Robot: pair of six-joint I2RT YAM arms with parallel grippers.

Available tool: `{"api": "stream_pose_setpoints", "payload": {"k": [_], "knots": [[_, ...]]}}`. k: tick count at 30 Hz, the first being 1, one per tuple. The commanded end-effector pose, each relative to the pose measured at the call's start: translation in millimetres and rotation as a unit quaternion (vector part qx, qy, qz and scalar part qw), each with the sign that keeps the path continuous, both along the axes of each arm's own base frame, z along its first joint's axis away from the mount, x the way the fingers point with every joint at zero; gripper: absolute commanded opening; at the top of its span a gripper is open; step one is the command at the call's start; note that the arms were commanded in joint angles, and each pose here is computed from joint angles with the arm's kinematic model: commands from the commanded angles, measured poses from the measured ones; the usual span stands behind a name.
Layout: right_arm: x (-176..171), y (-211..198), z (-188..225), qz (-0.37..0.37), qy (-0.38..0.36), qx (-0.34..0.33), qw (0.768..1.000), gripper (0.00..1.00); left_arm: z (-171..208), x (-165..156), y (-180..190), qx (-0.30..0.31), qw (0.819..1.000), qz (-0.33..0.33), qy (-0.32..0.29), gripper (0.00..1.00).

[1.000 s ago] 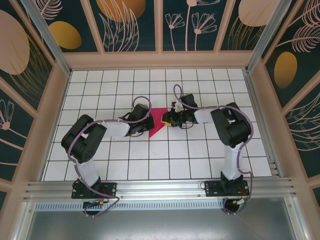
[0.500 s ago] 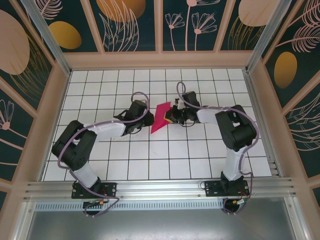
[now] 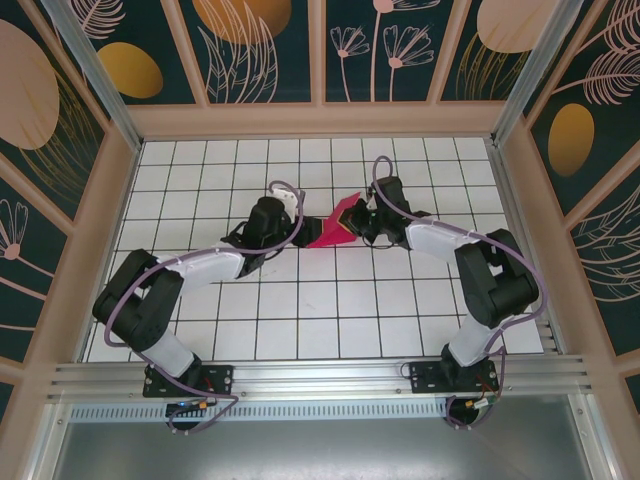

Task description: Fold a paper plane with a square sheet of paper (pick it up from the middle)

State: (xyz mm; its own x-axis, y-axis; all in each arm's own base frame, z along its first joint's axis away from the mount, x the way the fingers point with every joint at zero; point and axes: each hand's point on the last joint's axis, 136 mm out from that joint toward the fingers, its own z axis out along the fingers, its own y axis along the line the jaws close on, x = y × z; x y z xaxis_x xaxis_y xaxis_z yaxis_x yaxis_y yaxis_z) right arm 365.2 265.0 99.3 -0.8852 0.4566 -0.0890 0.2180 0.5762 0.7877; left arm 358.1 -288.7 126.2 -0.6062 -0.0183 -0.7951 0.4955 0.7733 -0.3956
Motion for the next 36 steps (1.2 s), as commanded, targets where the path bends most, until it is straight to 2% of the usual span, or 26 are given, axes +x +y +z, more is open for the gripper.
{"api": "stream_pose_setpoints", "payload": {"k": [1, 4, 9, 12, 20, 24, 36], "knots": [[-6, -3, -15, -0.030, 0.048, -0.002, 0.998, 0.00, 19, -10, -13, 0.008, 0.992, -0.078, -0.102, 0.62], [-6, -3, -17, -0.036, 0.063, -0.002, 0.997, 0.00, 11, -15, -15, 0.024, 0.984, -0.107, -0.138, 0.64], [-6, -2, -21, -0.040, 0.082, -0.003, 0.996, 0.00, -11, -17, -22, 0.060, 0.975, -0.146, -0.154, 0.63], [-5, -2, -21, -0.040, 0.086, -0.005, 0.996, 0.00, -11, -22, -27, 0.067, 0.965, -0.174, -0.186, 0.62], [-5, 1, -22, -0.034, 0.094, -0.004, 0.995, 0.00, -40, -26, -39, 0.102, 0.951, -0.223, -0.190, 0.59], [-5, 2, -22, -0.031, 0.097, -0.003, 0.995, 0.00, -54, -23, -44, 0.128, 0.947, -0.226, -0.187, 0.54], [-10, 5, -22, -0.018, 0.105, 0.001, 0.994, 0.00, -63, -10, -44, 0.156, 0.942, -0.212, -0.209, 0.29]]}}
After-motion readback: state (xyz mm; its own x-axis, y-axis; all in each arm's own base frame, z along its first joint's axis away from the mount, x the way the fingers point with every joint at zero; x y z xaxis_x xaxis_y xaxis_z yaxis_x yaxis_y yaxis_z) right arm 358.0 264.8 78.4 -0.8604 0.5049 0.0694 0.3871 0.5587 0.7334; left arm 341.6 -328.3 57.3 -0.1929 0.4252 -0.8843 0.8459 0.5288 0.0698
